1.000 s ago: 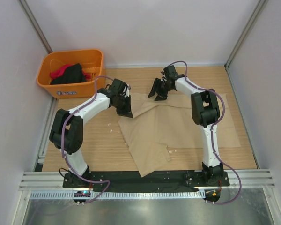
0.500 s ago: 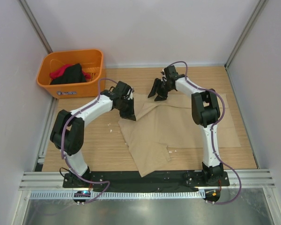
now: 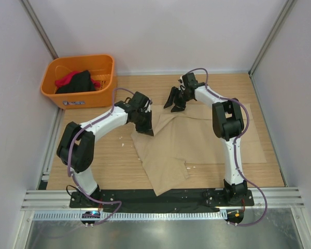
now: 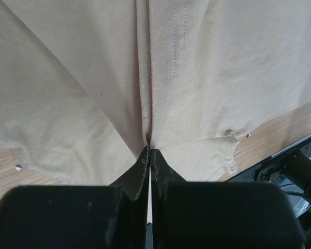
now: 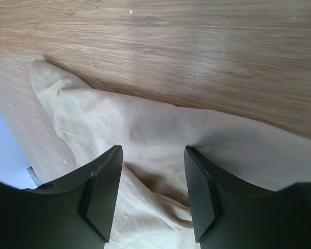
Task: Fold and stack the t-shirts
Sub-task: Fold the tshirt
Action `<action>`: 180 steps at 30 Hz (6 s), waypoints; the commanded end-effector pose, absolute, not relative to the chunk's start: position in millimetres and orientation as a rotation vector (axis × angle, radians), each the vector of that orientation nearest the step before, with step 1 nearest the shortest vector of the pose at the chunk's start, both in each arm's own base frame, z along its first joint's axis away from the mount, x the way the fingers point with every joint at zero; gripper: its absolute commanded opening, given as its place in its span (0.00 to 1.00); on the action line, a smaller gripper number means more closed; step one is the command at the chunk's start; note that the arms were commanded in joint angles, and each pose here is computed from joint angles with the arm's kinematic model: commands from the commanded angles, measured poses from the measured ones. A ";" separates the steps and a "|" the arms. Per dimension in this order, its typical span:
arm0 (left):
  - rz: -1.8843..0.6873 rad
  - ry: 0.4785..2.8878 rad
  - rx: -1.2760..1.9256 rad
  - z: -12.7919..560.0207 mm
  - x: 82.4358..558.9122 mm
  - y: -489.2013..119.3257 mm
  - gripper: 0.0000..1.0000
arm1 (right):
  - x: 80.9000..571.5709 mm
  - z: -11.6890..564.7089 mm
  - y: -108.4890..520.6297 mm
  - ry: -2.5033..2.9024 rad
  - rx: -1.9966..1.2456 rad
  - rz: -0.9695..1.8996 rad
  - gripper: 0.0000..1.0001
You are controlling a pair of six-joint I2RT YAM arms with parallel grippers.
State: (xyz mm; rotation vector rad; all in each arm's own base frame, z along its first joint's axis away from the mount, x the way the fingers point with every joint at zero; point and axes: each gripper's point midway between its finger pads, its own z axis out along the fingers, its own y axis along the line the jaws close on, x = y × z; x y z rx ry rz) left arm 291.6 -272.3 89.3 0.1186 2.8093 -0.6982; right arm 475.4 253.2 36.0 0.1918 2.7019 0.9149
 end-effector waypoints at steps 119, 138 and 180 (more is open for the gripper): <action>-0.635 2.461 0.158 124.4 291.0 -247.6 0.47 | 433.4 87.4 286.4 2.621 0.529 0.209 0.59; -0.567 2.377 0.060 157.1 237.9 -181.4 0.50 | 441.1 52.2 300.2 2.532 0.586 -0.038 0.39; -0.772 2.532 0.193 123.8 225.8 -218.0 0.55 | 342.6 75.9 235.8 2.610 0.605 0.054 0.06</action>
